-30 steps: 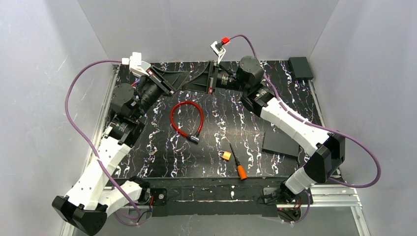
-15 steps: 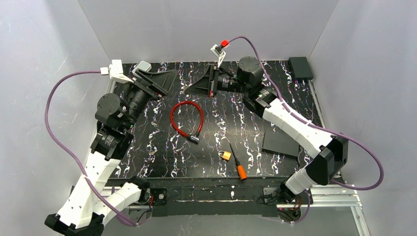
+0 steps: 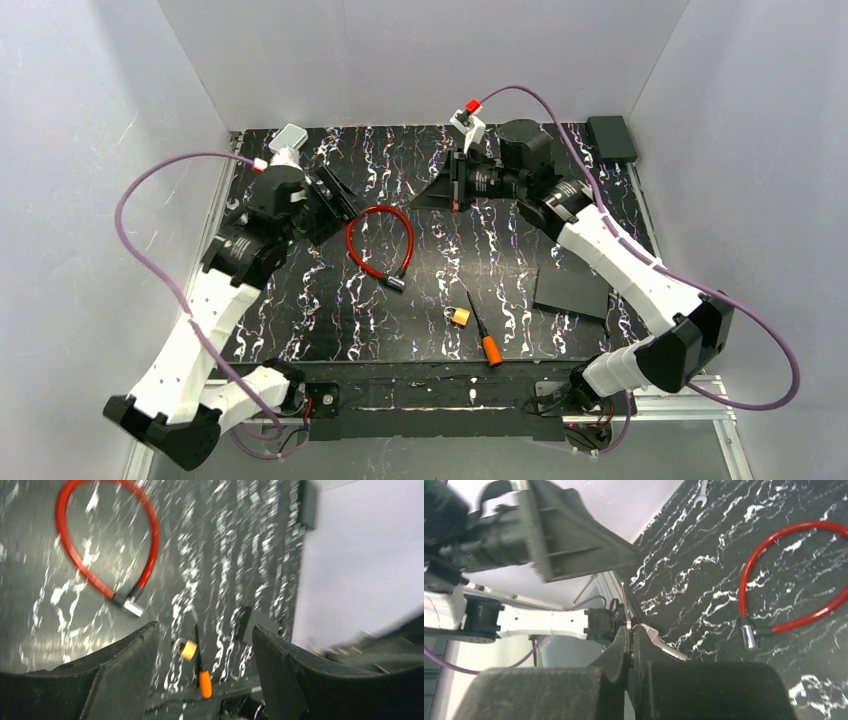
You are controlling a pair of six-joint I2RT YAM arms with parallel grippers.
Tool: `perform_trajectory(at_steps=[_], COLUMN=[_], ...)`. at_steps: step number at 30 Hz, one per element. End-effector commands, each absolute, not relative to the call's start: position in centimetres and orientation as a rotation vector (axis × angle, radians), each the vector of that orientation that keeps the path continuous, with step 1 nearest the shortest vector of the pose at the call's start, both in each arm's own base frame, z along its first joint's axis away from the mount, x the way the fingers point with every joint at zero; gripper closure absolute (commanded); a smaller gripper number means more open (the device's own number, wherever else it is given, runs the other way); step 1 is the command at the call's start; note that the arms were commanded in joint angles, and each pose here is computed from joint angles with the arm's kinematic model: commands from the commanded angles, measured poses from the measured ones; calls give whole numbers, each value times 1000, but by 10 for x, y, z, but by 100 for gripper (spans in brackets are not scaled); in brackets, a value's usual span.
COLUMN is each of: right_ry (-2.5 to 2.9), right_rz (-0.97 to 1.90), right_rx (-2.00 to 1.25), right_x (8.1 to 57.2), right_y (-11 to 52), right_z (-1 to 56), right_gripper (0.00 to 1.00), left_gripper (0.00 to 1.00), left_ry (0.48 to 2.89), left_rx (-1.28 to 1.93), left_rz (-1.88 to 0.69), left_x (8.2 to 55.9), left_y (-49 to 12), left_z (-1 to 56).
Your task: Unlock with the key
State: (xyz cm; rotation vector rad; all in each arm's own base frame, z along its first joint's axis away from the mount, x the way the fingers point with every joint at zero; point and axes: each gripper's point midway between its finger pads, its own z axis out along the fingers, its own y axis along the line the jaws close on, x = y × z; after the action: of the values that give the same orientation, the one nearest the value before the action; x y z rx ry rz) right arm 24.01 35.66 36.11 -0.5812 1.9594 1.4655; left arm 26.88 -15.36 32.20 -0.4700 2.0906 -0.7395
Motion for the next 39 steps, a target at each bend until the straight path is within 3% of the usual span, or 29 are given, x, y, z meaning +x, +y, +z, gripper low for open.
perform_trajectory(at_steps=[1,7,11,15,27,39], right_ry=[2002,2155,2214,2244,2292,2325], right_rz=[1361,1252,1160,1079,926,744], right_rx=[-595,-525,-517,-509,-525,-591], right_x=[232,231,229,227,215,207], right_y=[328,299,285,274,244,213], right_z=[351,312,298,292,284,278], right_gripper=[99,99,99,99,99,99], left_gripper=[36,39,37,36,38,40], left_ry=[2451,2482,2560,2684,2757,2809], left_rx=[-776,-1328,-1487,-1515,-1553,-1604], left_rz=[-607,-628,-529,-411,-76,340], left_x=[237,220,217,227,271,260], left_y=[-150,-159,-165,-178,-183,-163], left_z=[236,174,146,121,73,27])
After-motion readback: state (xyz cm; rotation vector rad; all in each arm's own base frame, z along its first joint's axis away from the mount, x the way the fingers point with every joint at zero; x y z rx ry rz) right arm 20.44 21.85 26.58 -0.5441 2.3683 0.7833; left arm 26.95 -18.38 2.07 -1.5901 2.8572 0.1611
